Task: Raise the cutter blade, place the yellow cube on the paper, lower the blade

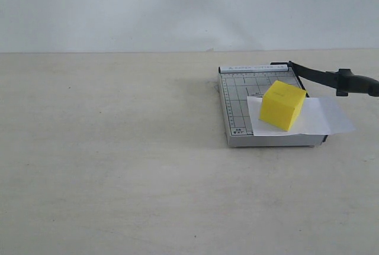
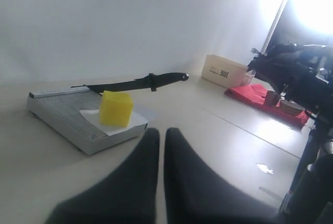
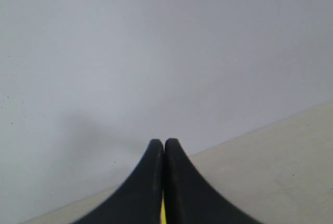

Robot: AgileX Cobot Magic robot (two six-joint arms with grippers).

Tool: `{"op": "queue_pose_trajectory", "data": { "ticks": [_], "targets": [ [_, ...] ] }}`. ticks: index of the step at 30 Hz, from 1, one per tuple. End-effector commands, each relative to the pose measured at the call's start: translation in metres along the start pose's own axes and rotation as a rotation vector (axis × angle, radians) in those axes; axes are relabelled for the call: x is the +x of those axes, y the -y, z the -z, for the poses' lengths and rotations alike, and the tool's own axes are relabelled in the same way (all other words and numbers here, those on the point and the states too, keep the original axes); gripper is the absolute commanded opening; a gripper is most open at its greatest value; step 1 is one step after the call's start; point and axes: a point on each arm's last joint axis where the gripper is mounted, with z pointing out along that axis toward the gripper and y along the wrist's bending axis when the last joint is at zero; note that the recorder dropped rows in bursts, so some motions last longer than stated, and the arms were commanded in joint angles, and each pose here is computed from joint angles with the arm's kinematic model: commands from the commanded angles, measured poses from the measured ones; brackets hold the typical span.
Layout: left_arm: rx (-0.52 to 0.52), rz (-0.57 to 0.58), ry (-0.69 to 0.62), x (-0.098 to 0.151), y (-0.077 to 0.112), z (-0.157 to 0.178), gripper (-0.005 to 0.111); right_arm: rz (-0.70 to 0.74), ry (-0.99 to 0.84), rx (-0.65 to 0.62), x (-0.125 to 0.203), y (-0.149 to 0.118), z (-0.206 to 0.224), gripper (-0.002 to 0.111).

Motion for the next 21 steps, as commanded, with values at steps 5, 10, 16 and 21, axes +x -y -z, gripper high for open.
{"op": "queue_pose_trajectory", "data": {
  "ticks": [5,10,16,21],
  "targets": [
    [0.024,-0.007,-0.056,0.015,0.006,-0.001,0.004,0.006,0.024,-0.005,-0.002,0.000,0.000,0.000],
    [0.024,-0.007,-0.056,0.015,0.006,-0.001,0.004,0.125,-0.040,-0.015,-0.010,-0.007,0.001,0.000],
    [0.022,-0.007,-0.051,0.015,0.006,-0.001,0.004,0.315,-0.223,-0.044,-0.046,-0.031,-0.003,0.036],
    [0.022,-0.007,-0.050,0.015,0.006,-0.001,0.004,0.311,-0.400,-0.015,-0.070,-0.044,-0.034,0.075]
  ]
}}
